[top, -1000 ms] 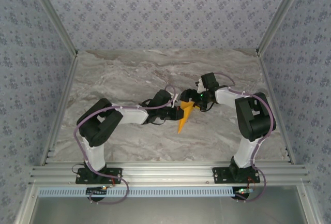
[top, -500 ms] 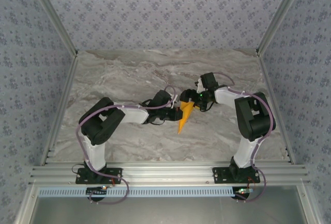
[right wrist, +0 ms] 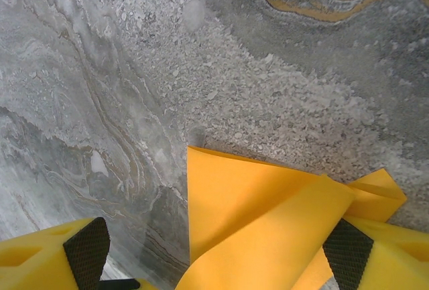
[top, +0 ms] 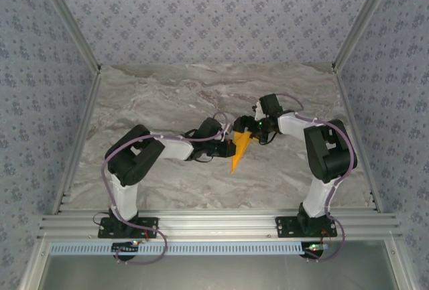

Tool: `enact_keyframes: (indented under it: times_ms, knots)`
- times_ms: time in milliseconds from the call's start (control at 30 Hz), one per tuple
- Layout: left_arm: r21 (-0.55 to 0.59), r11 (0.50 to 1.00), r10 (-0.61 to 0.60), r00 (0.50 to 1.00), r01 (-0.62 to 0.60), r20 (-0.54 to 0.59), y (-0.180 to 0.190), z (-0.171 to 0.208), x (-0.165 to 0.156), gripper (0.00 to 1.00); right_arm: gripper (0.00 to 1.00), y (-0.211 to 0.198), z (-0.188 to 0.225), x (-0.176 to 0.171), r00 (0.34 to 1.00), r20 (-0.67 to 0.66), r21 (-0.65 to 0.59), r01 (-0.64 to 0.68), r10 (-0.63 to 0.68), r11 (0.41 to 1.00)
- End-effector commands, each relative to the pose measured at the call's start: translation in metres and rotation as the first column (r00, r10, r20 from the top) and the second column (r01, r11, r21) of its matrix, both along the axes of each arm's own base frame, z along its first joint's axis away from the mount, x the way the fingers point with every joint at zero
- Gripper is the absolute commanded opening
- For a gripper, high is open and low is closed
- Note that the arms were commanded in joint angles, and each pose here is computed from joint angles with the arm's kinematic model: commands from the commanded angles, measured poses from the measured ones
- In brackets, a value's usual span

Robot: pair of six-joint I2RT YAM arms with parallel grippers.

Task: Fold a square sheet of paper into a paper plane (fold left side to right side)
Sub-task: Fold the wing for the fifth time at the center of the table.

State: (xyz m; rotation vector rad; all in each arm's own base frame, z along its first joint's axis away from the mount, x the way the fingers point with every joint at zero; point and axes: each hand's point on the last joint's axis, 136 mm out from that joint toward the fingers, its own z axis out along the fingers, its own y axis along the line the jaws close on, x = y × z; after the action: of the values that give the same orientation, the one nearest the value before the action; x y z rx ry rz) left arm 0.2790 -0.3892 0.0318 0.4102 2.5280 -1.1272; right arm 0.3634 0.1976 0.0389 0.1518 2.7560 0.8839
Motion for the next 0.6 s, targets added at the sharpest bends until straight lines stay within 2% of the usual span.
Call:
enact_keyframes:
  times_ms: [0, 567]
  knots:
    - [-0.011, 1.000, -0.011, 1.000, 0.012, 0.021, -0.0054, 0.0028, 0.0085, 0.00, 0.89, -0.0189, -0.0381, -0.0268, 0.990, -0.137, -0.117, 0.002, -0.018, 0.993]
    - [-0.012, 1.000, -0.020, 1.000, 0.021, 0.010, -0.0088, -0.0029, 0.0092, 0.00, 0.89, -0.0160, -0.0349, -0.0253, 0.992, -0.126, -0.100, 0.002, -0.014, 0.995]
